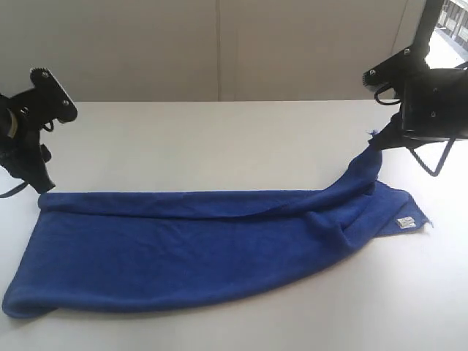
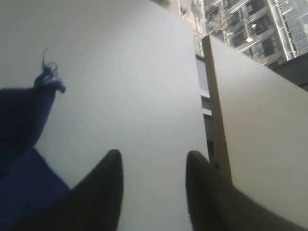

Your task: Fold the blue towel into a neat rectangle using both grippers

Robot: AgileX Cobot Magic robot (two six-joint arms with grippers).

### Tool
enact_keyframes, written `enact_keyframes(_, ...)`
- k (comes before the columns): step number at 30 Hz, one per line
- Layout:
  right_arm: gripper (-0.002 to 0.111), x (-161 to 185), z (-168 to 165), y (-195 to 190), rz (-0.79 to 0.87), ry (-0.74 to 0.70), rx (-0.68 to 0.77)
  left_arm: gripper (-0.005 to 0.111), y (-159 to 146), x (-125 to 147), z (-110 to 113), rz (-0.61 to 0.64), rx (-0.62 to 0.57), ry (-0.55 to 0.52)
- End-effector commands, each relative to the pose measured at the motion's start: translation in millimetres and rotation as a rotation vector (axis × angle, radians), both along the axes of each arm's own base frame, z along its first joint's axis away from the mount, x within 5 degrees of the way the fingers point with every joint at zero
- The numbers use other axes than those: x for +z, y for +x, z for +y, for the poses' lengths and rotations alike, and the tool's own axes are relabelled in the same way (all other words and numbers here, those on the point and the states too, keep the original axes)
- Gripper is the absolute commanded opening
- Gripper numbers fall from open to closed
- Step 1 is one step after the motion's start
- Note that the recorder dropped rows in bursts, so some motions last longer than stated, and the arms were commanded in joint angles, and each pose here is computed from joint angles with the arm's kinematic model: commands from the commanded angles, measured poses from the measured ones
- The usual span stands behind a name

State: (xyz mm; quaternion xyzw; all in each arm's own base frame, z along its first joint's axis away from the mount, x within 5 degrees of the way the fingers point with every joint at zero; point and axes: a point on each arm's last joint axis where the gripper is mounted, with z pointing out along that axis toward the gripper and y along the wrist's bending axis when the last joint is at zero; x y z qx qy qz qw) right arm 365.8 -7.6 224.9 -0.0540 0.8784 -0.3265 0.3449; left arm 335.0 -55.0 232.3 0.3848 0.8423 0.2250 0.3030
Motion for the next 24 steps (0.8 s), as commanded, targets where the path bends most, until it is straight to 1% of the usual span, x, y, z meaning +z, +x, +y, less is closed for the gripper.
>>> enact_keyframes(1,0.013,-1,1,-9,0.133,0.033,0.022,0.017,-21,23,7,0.035,0.178,-0.104)
enact_keyframes(2,0.004,0,2,-12,0.162,0.048,0.033,0.001,-26,26,7,0.059,0.209,-0.141)
enact_keyframes(3,0.0,1,3,-14,0.189,0.052,0.052,0.001,-32,28,7,0.092,0.216,-0.157)
enact_keyframes(5,0.0,3,4,-21,0.246,0.066,0.069,0.0,-45,30,4,0.189,0.216,-0.208)
enact_keyframes(6,0.0,5,5,-24,0.273,0.079,0.072,0.0,-54,30,0,0.279,0.198,-0.249)
enact_keyframes(7,0.0,8,5,-29,0.301,0.112,0.08,0.0,-66,27,-9,0.42,0.142,-0.306)
enact_keyframes(8,0.0,8,3,-31,0.32,0.131,0.077,0.0,-74,25,-15,0.511,0.1,-0.342)
enact_keyframes(10,0.0,6,-1,-38,0.398,0.176,0.073,0.0,-85,21,-23,0.654,0.044,-0.401)
enact_keyframes(11,0.0,4,-5,-41,0.436,0.196,0.079,0.0,-89,19,-24,0.694,0.03,-0.408)
enact_keyframes(12,0.0,1,-7,-43,0.465,0.255,0.072,0.0,-91,15,-24,0.713,0.035,-0.41)
enact_keyframes(15,0.0,-4,-17,-47,0.515,0.388,0.1,0.0,-94,2,-22,0.7,0.044,-0.396)
enact_keyframes(18,0.0,-7,-23,-47,0.511,0.493,0.118,0.0,-99,-13,-17,0.689,0.053,-0.36)
enact_keyframes(21,0.0,-16,-28,-42,0.506,0.499,0.107,0.0,-104,-25,-15,0.681,0.061,-0.356)
enact_keyframes(24,0.0,-34,-29,-34,0.523,0.503,0.107,0.0,-106,-34,-14,0.66,0.065,-0.359)
